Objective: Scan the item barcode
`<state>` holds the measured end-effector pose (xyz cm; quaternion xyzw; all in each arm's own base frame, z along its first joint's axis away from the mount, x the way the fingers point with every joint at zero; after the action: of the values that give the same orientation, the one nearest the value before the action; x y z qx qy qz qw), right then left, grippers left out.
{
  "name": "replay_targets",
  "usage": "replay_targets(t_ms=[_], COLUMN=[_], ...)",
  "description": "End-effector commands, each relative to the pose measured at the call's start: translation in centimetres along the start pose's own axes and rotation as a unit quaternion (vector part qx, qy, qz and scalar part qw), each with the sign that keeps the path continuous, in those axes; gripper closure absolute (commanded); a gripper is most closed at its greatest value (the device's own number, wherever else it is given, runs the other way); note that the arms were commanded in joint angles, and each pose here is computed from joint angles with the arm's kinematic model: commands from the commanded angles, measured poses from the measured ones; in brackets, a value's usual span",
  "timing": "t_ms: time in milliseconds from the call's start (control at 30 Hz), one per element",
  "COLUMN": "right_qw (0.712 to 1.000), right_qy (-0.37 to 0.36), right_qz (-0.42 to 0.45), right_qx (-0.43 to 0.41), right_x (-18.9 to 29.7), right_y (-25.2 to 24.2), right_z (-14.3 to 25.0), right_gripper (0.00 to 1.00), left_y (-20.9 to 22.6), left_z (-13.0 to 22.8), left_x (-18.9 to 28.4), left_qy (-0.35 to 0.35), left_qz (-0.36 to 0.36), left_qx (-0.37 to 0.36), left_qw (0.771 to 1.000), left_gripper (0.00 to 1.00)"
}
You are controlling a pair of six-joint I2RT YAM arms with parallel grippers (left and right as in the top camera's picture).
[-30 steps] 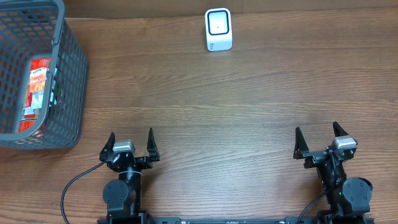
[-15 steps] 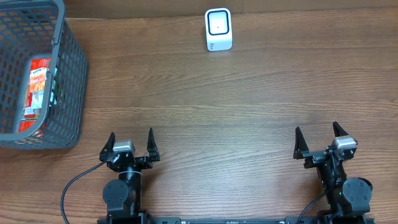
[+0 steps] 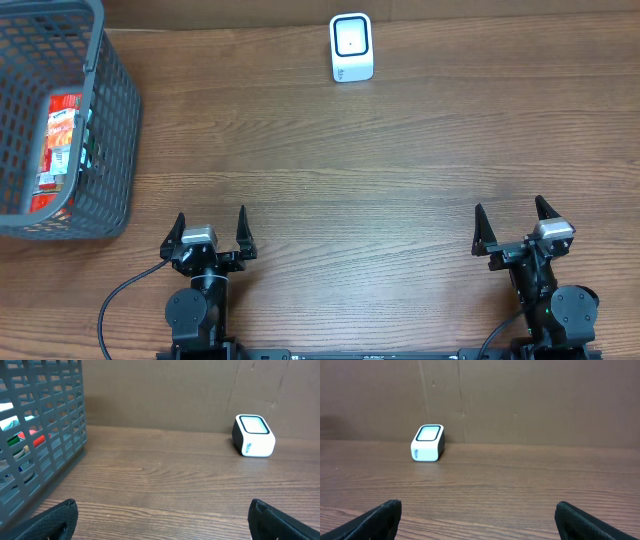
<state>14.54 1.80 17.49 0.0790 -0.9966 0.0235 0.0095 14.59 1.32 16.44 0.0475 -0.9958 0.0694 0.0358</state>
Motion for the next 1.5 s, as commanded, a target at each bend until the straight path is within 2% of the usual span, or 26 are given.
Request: replay_targets(t_ms=[0, 1467], right_qw=[1.000, 1.000], right_qy=[-0.001, -0.001], right_qz=[0.002, 0.002], right_qx=[0.002, 0.002], right_x=[-0.01, -0.01], right_y=[-0.03, -0.03], right_z=[0.25, 0.25], right_gripper=[0.00, 0.00], left_y=[-0.13, 0.01], left_z=[0.12, 0.09], left_x=[-0.01, -0.01], left_qy=[0.001, -0.001], left_qz=[0.007, -0.003], left_qx=[-0.010, -0.020], left_qw=[1.000, 1.000], left_gripper=[0.00, 0.00])
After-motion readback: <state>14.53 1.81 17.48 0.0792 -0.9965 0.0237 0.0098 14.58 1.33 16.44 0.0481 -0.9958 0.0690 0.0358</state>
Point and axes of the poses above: each gripper's point midway between its finger pads, its own x axis back along the fingers, its own y axis along the line the jaws close on, z = x × y, the point moved 10 cm from there along x, back along the fingers, and after that the axes turned 5 degrees about x, right-handed, at the moved point
